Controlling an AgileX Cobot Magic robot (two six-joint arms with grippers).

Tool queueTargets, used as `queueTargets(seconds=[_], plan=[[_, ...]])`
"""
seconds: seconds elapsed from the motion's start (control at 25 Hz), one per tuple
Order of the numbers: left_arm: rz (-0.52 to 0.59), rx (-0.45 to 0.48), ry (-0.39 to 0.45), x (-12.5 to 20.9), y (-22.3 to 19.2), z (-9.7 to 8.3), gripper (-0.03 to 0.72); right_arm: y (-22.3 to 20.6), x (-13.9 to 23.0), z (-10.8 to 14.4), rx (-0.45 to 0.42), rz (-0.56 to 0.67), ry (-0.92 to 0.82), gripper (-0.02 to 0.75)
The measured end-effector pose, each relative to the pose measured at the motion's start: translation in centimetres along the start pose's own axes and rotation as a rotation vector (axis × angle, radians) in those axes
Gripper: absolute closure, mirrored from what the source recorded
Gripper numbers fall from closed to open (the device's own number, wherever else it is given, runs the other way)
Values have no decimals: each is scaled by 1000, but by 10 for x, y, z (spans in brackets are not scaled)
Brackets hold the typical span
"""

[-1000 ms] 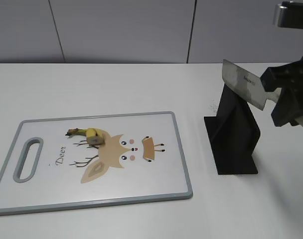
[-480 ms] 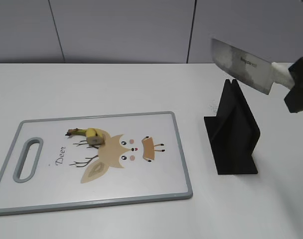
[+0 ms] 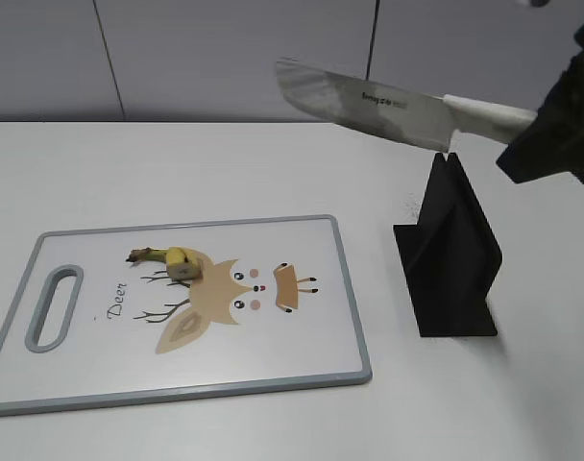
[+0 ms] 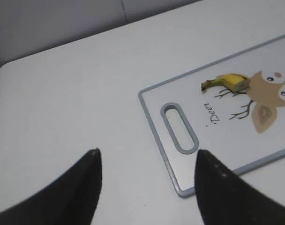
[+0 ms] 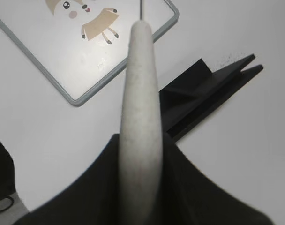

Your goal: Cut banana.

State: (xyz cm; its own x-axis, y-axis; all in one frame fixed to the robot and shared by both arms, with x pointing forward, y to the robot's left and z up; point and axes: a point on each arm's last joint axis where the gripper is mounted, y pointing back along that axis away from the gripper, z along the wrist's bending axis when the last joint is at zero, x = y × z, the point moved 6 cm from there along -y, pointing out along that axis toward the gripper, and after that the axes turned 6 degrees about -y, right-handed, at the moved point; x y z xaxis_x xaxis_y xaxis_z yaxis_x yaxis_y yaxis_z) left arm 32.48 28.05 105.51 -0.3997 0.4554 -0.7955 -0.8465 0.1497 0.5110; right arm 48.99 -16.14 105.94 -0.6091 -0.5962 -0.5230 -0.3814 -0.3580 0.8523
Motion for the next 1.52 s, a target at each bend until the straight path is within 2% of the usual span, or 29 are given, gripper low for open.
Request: queueTargets(seconds=[0.2,0.36,0.6,0.84,1.16,1.32,1.52], plan=[[47,97,-80,-23,-26,4,97,-13,-25,-5,-33,-13,180,566],[46,168,-192,-43,-44,7,97,-27,-48,1,-130,-57,324,566],[64,255,-373,-68,-74,16,97,-56,-75,-1,-219,-72,419,566],[68,365,-486,-92,-110,22,97,-90,-85,-4,-285,-44,540,566],[73,534,-634,-113,-161,1,97,-117,-92,7,-375,-49,619,566],[105,598,-661,-111,-183,-11,97,-128,-95,14,-431,-86,643,566],[158,660,-660,-99,-204,-22,99,-136,-96,16,-456,-99,656,566]])
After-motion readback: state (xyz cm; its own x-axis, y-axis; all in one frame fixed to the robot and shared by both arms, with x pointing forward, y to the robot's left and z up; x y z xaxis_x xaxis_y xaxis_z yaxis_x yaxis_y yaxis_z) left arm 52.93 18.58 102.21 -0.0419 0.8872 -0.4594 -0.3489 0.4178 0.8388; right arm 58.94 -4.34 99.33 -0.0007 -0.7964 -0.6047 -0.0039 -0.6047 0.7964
